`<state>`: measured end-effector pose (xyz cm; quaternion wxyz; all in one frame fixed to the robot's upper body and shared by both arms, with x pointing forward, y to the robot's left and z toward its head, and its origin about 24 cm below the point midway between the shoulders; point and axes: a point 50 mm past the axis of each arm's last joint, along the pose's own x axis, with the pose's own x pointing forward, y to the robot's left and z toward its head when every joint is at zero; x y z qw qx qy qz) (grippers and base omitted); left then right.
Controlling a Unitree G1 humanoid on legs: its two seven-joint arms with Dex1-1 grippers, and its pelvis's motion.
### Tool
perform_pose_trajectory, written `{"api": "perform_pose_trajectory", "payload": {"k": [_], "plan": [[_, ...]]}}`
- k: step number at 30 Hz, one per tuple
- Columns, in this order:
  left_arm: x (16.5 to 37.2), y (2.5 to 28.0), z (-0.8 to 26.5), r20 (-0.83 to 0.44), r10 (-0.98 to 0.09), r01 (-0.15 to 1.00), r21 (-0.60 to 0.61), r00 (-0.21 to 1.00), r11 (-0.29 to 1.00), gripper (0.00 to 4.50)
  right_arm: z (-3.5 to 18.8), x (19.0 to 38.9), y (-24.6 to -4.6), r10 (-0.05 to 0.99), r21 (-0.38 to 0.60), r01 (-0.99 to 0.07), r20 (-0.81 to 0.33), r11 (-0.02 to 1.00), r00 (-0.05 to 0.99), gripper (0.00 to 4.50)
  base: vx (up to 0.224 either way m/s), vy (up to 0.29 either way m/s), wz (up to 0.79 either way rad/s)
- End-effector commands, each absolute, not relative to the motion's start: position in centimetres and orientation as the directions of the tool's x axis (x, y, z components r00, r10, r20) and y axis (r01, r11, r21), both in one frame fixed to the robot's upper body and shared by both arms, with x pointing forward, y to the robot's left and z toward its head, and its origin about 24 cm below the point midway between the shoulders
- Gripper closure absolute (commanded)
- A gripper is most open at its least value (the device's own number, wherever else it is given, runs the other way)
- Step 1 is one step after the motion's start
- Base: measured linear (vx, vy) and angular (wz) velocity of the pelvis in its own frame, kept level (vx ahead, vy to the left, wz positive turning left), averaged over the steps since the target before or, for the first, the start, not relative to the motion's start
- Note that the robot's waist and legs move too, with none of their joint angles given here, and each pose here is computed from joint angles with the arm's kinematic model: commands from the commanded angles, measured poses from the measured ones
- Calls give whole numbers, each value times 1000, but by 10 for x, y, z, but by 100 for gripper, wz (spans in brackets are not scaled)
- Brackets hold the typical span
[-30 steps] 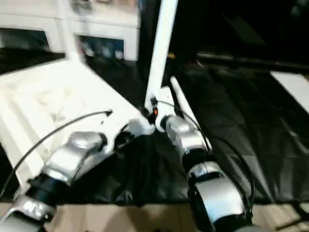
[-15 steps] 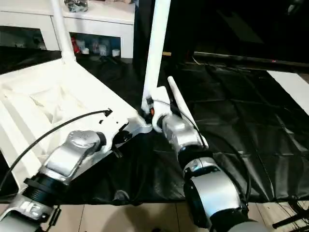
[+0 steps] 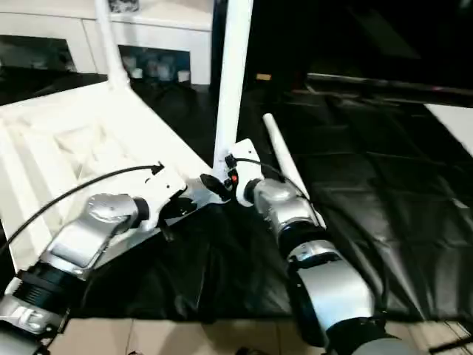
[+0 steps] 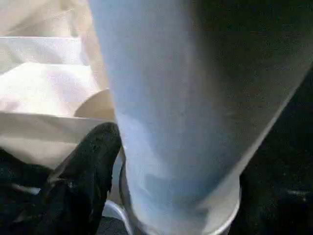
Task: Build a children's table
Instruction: Insert table leg to table base
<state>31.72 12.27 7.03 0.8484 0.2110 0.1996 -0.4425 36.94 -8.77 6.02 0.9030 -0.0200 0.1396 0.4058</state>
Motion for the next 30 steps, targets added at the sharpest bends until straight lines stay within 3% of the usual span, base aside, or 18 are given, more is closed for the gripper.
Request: {"api": "perform_pose_trajectory", "payload": {"k": [1,3,10,19,23,30], "plan": [[309,104,84,-466,-784,912,191,411,364,450,63,366,-90,777,49,-798,-268,601,569,92,95,-33,9],[308,105,83,-469,-791,919,189,394,346,450,63,365,-92,790,47,-811,-269,583,551,92,69,-21,8],[302,116,77,-507,-820,964,166,265,209,450,62,347,-112,886,18,-930,-312,368,345,92,17,-6,3],[299,124,74,-536,-824,981,148,183,122,450,62,329,-118,923,11,-981,-341,194,178,92,0,0,0],[299,128,74,-541,-822,982,149,177,114,450,58,324,-118,920,22,-986,-363,165,146,92,0,0,0],[300,130,72,-546,-819,982,148,179,116,450,54,321,-115,920,39,-986,-367,161,136,155,0,0,0]]}}
